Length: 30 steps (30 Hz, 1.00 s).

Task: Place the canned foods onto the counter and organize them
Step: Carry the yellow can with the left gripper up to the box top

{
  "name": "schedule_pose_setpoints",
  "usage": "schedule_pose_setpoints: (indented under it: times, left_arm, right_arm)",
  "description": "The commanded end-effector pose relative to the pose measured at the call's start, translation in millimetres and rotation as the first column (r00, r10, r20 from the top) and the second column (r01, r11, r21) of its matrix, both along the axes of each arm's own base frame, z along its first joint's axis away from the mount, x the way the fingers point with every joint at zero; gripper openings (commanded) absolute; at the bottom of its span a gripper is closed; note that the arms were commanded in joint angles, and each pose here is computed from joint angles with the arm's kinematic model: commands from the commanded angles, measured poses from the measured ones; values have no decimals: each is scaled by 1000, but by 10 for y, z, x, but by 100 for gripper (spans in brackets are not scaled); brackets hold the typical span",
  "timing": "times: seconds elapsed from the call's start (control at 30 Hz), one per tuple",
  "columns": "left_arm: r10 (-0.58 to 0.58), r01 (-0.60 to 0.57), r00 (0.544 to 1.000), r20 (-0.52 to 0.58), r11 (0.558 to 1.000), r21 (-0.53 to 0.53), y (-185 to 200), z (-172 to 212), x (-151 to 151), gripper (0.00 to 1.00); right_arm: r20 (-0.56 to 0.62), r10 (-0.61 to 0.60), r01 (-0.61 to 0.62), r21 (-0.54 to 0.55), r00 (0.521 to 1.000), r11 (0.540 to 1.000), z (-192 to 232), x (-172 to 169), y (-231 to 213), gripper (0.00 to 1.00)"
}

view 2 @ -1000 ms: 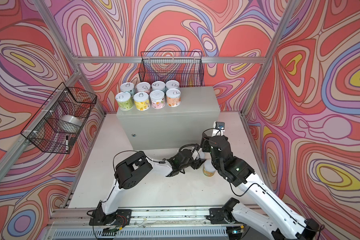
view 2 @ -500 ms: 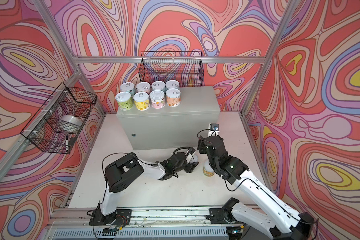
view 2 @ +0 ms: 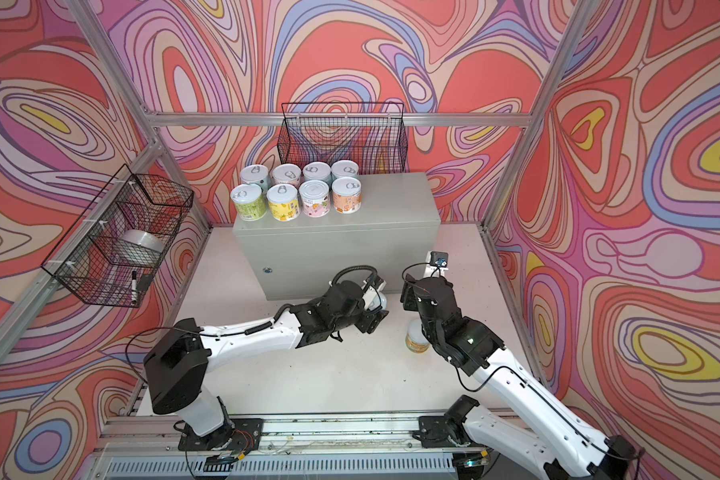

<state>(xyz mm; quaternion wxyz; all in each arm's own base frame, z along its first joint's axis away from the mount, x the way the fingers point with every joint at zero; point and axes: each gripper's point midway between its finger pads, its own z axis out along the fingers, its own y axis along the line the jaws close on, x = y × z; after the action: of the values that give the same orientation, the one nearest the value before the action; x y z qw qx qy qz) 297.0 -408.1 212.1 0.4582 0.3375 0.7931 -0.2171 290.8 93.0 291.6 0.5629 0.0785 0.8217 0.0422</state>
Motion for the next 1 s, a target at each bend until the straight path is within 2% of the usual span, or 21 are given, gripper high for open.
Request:
schedule_pose_setpoints:
  times: [0.0, 0.13, 0.27, 0.43, 0.73, 0.97]
  left_arm:
    - [31, -29, 999, 32, 998, -61, 97, 692, -6, 0]
    - [76, -63, 992, 97, 989, -132, 103, 1263, 81, 0]
    - [110, -89, 982, 154, 987, -136, 43, 1569, 218, 0]
    - [138, -101, 965, 222, 980, -172, -146, 1914, 422, 0]
    - [171, -126, 956, 239, 973, -195, -442, 2191, 776, 0]
    - [232, -176, 950, 207, 950, -258, -352, 2286, 1050, 0]
  right_arm:
    - [31, -106, 106, 3, 994, 994, 117, 3, -187, 71]
    - [80, -202, 199, 42, 976, 979, 269, -58, -400, 69]
    - [136, -242, 234, 71, 961, 970, 453, -162, -562, 67]
    - [138, -255, 248, 71, 957, 966, 509, -239, -635, 68]
    - [189, -260, 242, 112, 947, 964, 671, -352, -716, 68]
    - [216, -257, 240, 103, 942, 965, 794, -380, -746, 68]
